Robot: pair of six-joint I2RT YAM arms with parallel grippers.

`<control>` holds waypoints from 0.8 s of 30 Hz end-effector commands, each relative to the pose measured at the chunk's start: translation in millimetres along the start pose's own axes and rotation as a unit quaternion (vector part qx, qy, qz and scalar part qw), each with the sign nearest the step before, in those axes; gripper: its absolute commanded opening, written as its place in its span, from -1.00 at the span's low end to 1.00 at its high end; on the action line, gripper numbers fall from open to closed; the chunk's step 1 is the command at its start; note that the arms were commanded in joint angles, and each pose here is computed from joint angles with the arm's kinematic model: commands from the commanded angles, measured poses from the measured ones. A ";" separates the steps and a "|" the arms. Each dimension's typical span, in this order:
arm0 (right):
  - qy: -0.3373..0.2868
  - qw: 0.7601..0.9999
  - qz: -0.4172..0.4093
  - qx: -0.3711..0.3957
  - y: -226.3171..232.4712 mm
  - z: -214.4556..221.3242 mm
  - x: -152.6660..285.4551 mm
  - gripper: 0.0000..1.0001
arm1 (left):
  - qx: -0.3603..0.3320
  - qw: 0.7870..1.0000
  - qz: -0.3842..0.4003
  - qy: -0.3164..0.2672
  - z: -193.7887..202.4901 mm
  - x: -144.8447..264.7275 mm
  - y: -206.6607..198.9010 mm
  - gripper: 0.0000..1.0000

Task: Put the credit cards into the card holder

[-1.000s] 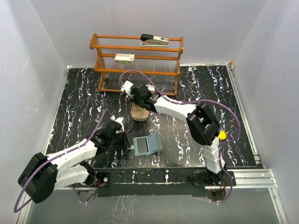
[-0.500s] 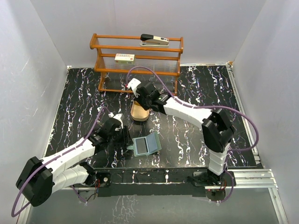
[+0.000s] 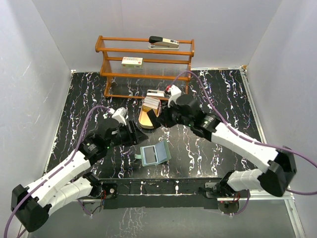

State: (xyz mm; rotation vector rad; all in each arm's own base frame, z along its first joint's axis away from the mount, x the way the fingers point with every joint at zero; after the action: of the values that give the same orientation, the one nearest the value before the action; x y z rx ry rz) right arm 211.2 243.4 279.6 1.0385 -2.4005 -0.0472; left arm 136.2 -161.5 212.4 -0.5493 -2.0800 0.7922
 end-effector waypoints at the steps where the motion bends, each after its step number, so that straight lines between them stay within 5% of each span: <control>1: -0.072 0.987 -0.088 -0.116 23.9 -9.1 30.5 -1.00 | 0.030 0.993 0.107 -0.037 -14.3 23.1 -35.6 0.10; 12: -0.110 0.951 -0.223 -0.183 43.8 3.5 72.3 -1.00 | 0.082 0.964 0.241 -0.072 -22.8 45.5 -63.6 0.01; 19: -0.093 0.952 -0.223 -0.189 42.0 13.9 68.0 -1.00 | 0.090 0.958 0.262 -0.080 -25.7 48.8 -68.8 -0.88; 24: -0.087 0.953 -0.215 -0.194 40.4 18.5 66.6 -0.94 | 0.088 0.956 0.268 -0.080 -25.4 49.4 -69.3 -1.00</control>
State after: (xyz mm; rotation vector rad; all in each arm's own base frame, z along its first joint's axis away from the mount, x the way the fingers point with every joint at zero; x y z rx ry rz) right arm 141.5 220.2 294.9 1.3109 -2.1482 -0.7238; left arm 128.9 -168.5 283.5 -0.8530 -2.0346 1.3120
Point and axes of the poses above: each gripper's point midway between its finger pads, its own x axis back along the fingers, its own y axis along the line the jaws close on, z = x × y, the point moved 10 cm from there along x, back along the fingers, and after that the axes turned 6 degrees about x, right-handed, at the moved point
